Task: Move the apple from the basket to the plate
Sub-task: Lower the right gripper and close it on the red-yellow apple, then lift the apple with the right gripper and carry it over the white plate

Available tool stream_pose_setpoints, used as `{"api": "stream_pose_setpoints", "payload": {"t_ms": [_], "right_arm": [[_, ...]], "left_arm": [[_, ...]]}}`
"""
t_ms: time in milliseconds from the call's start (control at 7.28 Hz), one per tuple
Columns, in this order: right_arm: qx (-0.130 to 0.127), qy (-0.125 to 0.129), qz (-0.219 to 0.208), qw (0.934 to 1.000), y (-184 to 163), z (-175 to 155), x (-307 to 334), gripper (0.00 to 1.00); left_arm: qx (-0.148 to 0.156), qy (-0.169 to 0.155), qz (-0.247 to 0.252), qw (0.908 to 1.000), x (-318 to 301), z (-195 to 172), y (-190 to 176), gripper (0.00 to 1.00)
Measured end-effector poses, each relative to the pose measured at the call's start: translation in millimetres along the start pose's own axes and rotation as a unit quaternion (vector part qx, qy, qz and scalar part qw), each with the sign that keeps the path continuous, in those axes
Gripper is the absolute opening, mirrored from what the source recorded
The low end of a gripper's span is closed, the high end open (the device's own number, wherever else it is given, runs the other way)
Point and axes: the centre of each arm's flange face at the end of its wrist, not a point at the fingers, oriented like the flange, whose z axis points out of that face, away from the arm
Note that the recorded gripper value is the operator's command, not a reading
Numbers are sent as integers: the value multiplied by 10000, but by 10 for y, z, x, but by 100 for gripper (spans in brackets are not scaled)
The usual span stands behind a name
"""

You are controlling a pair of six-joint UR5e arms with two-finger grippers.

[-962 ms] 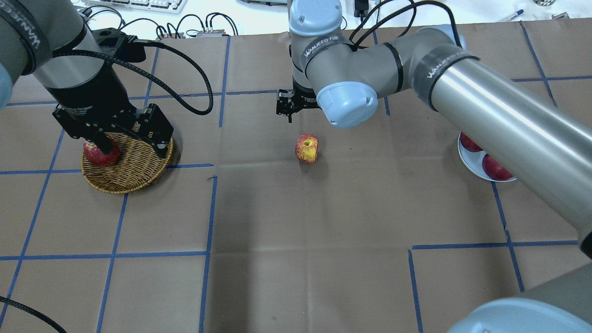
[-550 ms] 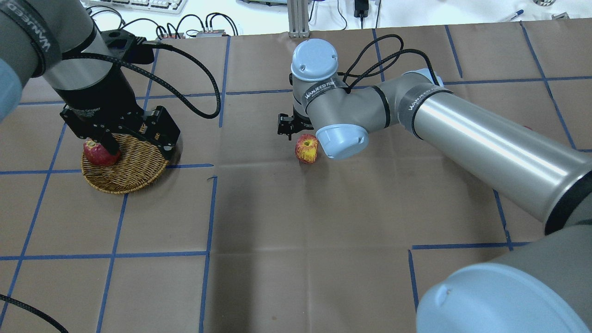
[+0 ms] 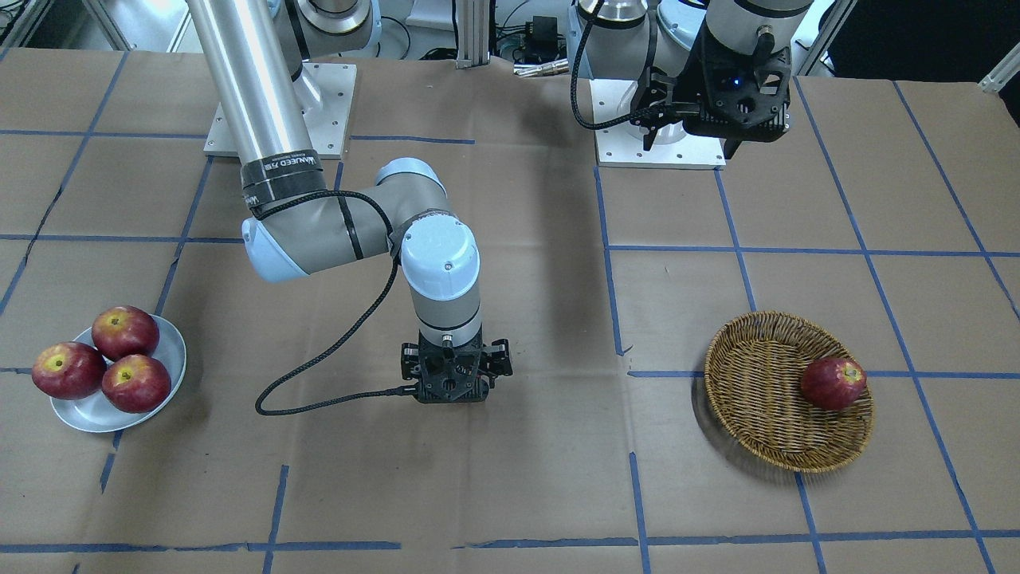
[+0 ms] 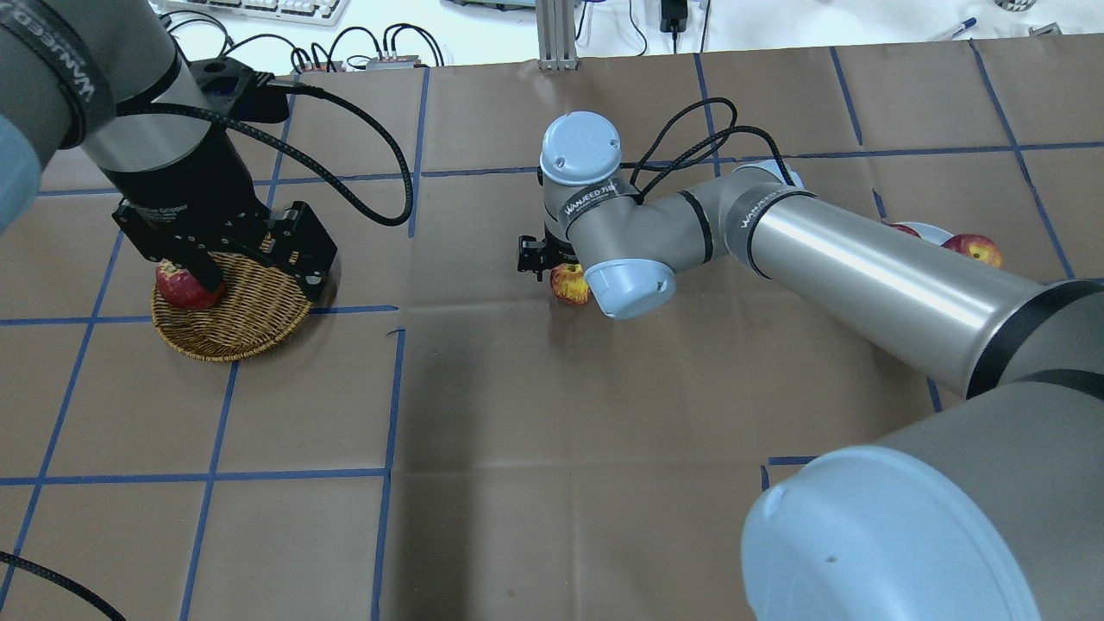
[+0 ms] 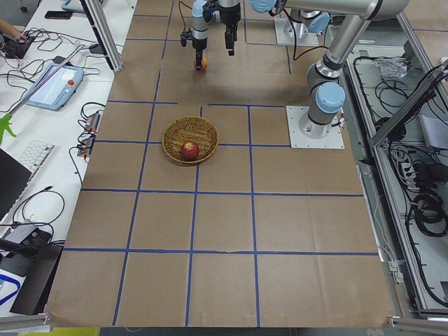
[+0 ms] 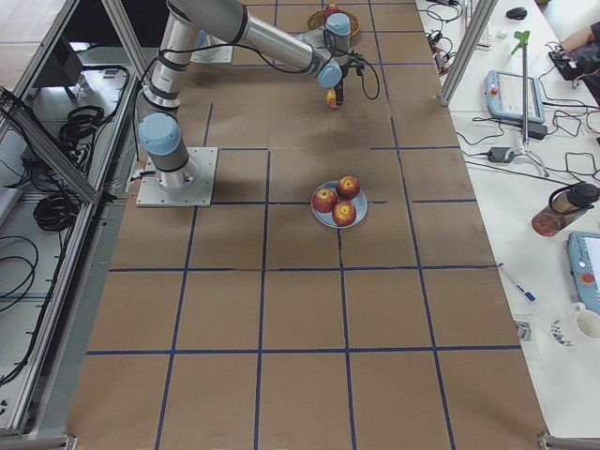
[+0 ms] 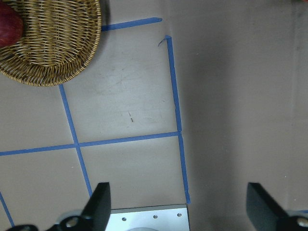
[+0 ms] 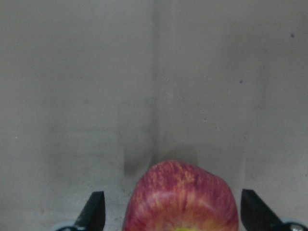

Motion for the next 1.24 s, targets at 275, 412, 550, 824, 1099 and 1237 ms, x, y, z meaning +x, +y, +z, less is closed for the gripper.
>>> {"api": "stream_pose_setpoints", "payload": {"t_ms": [275, 412, 550, 824, 1099, 1237], "right_arm": [[32, 12, 6, 10000, -10, 25, -4, 48], [33, 25, 8, 10000, -7, 25, 1, 39], [27, 34, 5, 10000, -3, 19, 4, 39], [136, -4, 23, 9999, -50, -182, 9, 39], [197, -34, 125, 9997, -170, -842, 131, 39], [159, -9, 192, 9997, -240, -1243, 309, 39]], "left_arm": [[20, -3, 0, 10000, 2, -20, 24, 99], [24, -4, -1, 10000, 3, -26, 32, 99], [17, -3, -7, 10000, 2, -20, 26, 99], [6, 3, -13, 10000, 1, -8, 5, 99], [10, 5, -14, 10000, 3, -14, 17, 99], [10, 5, -14, 10000, 3, -15, 21, 99]]}}
